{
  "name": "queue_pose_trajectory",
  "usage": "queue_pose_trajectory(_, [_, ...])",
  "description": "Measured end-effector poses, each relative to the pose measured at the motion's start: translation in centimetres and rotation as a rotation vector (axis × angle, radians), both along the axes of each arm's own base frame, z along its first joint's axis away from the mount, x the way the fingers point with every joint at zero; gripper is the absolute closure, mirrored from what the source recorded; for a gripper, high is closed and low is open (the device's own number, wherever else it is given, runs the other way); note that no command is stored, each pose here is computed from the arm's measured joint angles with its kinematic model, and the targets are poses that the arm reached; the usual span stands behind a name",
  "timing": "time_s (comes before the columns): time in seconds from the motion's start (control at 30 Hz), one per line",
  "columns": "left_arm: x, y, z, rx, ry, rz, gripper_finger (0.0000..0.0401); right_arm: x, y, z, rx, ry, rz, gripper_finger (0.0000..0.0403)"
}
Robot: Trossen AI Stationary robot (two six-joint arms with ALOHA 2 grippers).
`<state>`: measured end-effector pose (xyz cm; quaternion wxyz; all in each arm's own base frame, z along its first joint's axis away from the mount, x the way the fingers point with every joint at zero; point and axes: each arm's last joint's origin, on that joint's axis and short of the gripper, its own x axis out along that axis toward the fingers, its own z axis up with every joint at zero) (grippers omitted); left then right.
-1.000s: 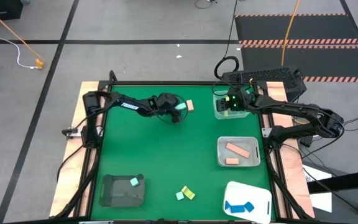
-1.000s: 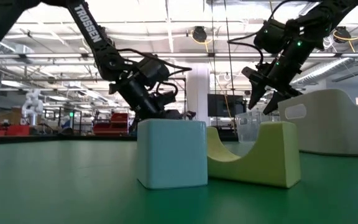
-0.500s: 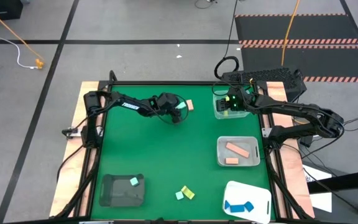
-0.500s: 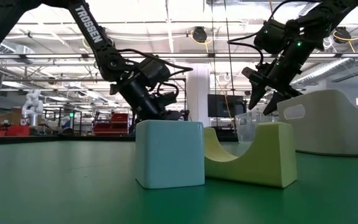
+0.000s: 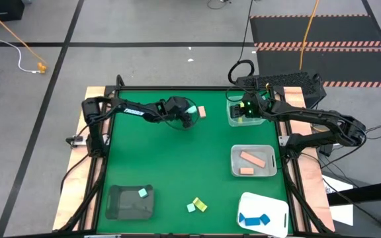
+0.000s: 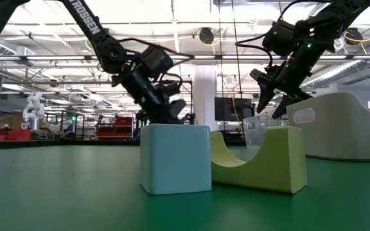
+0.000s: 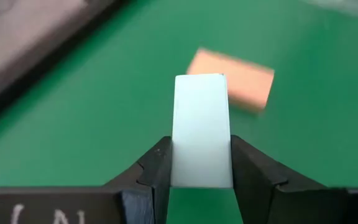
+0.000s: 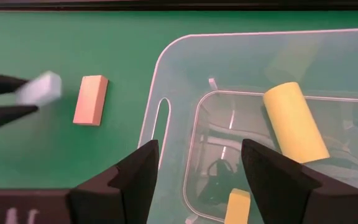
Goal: Sort & place blocks by color
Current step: Put the top light blue block into the black bin
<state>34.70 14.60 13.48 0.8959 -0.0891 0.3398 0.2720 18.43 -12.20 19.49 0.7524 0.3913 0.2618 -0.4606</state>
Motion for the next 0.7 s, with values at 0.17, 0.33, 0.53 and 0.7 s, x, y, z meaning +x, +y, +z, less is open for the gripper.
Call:
queue_pose_trajectory(0.17, [-0.1, -0.2, 1.7, 0.004, -0.057, 0.017, 0.0272, 0.1, -0.1, 0.1, -0.007, -0.008, 0.002, 0.0181])
queue_pose_trajectory(0.33, [0.0, -0.9, 3.8, 0.019, -0.129, 0.007, 0.0272, 0.4, -0.1, 0.3, 0.002, -0.065, 0.034, 0.0181])
queue_pose_trajectory(0.53, [0.1, -2.4, 6.8, 0.075, -0.240, -0.048, 0.0272, 0.6, -0.2, 0.6, -0.009, -0.100, 0.038, 0.0181])
queue_pose_trajectory(0.7, [-0.2, -3.4, 8.9, 0.097, -0.304, -0.073, 0.0272, 1.0, -0.2, 0.8, 0.012, -0.158, 0.087, 0.0181])
